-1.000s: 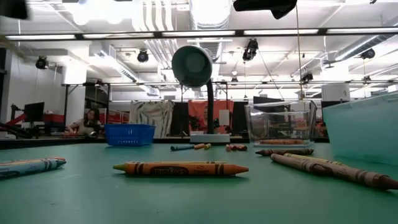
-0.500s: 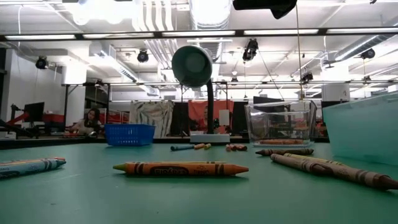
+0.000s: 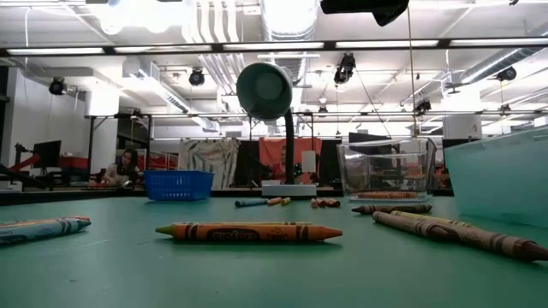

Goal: Sort crayons
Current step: Put the yellow crayon into the red bin, then put the blue crayon into the green bin

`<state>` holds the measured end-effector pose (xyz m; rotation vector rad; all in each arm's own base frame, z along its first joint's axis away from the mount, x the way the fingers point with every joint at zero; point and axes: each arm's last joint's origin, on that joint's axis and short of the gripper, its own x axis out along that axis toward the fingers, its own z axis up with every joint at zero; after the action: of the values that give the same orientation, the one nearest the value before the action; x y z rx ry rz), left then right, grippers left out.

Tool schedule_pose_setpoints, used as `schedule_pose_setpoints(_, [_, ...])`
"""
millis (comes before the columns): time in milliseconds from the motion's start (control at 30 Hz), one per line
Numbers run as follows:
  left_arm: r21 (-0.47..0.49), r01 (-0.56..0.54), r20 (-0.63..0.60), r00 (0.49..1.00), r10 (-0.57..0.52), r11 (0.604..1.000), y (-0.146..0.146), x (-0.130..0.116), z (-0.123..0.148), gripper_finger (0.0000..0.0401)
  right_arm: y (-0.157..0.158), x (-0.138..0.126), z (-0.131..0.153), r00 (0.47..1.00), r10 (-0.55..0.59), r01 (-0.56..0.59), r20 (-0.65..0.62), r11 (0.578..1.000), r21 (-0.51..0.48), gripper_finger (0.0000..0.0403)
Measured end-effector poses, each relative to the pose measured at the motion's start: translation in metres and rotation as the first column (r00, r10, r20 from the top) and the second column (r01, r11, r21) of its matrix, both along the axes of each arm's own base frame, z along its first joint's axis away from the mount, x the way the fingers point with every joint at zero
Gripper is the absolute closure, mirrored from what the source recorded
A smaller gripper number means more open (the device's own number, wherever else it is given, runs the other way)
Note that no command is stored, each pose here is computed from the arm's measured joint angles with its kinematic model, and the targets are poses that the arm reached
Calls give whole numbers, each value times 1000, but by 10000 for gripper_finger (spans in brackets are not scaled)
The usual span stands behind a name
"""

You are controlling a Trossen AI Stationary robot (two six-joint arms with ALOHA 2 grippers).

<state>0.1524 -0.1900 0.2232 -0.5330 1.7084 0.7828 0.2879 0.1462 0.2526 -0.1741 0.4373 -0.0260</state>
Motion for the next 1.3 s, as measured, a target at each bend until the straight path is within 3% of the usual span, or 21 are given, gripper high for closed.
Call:
schedule_pose_setpoints(300, [54,67,-71,995,-63,996,-9,8,-24,374,0,0,0,1000,0,0,0,1000,0,296])
schedule_pose_setpoints(867, [48,69,-90,994,-64,996,-10,8,-26,367,0,0,0,1000,0,0,0,1000,1,296])
schedule_pose_setpoints(1300, [28,93,-51,994,-92,995,-14,12,-15,264,0,0,0,1000,0,0,0,1000,0,296])
